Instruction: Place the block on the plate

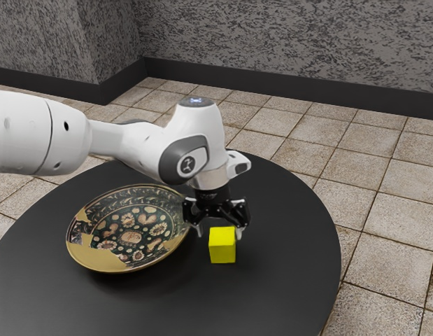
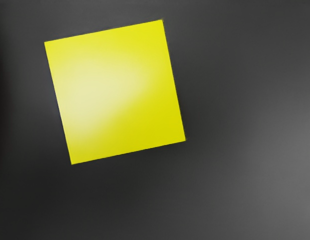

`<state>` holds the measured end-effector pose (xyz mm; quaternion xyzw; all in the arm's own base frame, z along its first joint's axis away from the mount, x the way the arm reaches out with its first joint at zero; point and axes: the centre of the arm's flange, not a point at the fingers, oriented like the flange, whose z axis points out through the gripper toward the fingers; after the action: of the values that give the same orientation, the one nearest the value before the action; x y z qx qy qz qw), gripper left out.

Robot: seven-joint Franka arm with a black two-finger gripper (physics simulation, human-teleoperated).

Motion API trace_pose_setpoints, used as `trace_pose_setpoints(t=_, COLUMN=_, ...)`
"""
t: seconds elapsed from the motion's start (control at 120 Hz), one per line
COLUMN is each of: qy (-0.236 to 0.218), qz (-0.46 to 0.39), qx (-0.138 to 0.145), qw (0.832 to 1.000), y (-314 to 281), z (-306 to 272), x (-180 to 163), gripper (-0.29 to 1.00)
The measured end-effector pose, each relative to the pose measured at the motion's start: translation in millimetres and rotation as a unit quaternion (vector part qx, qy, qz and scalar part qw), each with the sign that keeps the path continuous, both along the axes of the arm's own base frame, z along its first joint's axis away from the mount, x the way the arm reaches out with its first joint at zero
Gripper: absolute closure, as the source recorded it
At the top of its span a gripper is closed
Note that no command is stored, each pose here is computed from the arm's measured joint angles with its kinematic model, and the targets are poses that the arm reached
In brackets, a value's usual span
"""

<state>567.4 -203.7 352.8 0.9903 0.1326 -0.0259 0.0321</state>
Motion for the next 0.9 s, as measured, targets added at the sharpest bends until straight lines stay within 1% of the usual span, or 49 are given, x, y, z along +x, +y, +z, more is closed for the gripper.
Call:
trace_pose_setpoints(t=0.225, qy=-0.011, qz=0.015, qx=0.004, qw=1.000, y=-12.5, z=-8.5, x=4.0, gripper=0.00)
trace_pose_setpoints(t=0.517, qy=-0.019, qz=0.031, qx=0.010, qw=0.999, y=-0.7, z=-32.8, x=16.0, gripper=0.00)
trace_pose_setpoints(t=0.9, qy=-0.031, qz=0.026, qx=0.013, qw=0.999, y=11.5, z=-46.6, x=31.1, gripper=0.00)
